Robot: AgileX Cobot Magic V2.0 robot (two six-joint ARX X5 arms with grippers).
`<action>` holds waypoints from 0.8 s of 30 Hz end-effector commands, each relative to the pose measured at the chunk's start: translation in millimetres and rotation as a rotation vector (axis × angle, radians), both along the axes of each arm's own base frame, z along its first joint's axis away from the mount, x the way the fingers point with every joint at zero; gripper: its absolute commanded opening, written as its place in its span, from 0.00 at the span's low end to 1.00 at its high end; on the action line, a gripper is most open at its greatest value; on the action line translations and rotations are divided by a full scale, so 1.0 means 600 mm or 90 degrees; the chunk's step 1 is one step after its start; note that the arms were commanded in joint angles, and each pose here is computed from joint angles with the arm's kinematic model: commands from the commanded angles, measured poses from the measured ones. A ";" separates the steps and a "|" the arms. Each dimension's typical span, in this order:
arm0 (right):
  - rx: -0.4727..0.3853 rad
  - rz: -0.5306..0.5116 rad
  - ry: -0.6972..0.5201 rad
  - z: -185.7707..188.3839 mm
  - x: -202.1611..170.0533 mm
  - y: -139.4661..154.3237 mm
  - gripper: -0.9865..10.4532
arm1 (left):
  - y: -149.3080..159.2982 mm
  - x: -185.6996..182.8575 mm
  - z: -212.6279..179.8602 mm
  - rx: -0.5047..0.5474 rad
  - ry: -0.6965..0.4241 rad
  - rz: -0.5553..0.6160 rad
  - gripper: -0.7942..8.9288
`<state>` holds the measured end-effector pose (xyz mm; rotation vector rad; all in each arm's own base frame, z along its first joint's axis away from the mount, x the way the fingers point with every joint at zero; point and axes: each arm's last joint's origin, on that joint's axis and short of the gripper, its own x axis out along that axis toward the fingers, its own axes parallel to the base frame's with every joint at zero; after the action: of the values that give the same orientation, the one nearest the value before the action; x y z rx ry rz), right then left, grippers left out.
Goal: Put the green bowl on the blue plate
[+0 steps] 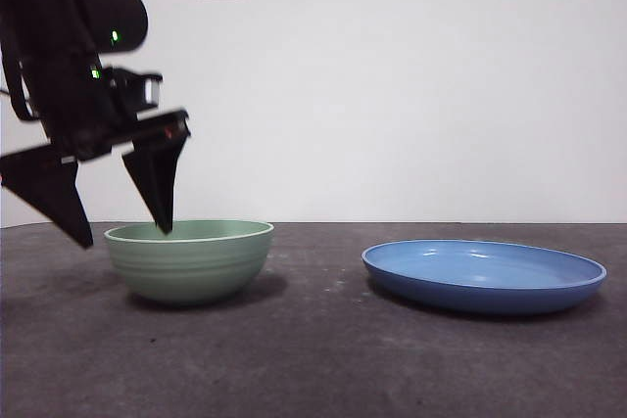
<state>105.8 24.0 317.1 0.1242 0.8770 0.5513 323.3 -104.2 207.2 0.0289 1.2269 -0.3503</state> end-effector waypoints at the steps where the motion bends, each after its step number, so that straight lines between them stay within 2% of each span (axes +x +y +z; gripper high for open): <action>1: 0.006 -0.001 -0.019 0.011 0.002 0.001 0.40 | -0.008 0.015 -0.012 -0.002 0.000 0.011 0.56; 4: 0.006 -0.001 -0.019 0.011 0.002 0.001 0.40 | -0.012 0.019 -0.022 0.000 0.006 0.012 0.52; 16: 0.006 -0.001 -0.024 0.012 0.003 0.001 0.40 | -0.017 0.017 -0.017 -0.008 0.000 0.018 0.11; 24: 0.007 -0.001 -0.023 0.012 0.003 0.001 0.40 | -0.015 0.010 0.029 -0.037 -0.062 0.033 0.10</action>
<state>106.9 24.1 318.0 0.1213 0.8610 0.5527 325.5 -111.0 213.5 -0.0125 1.1627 -0.3364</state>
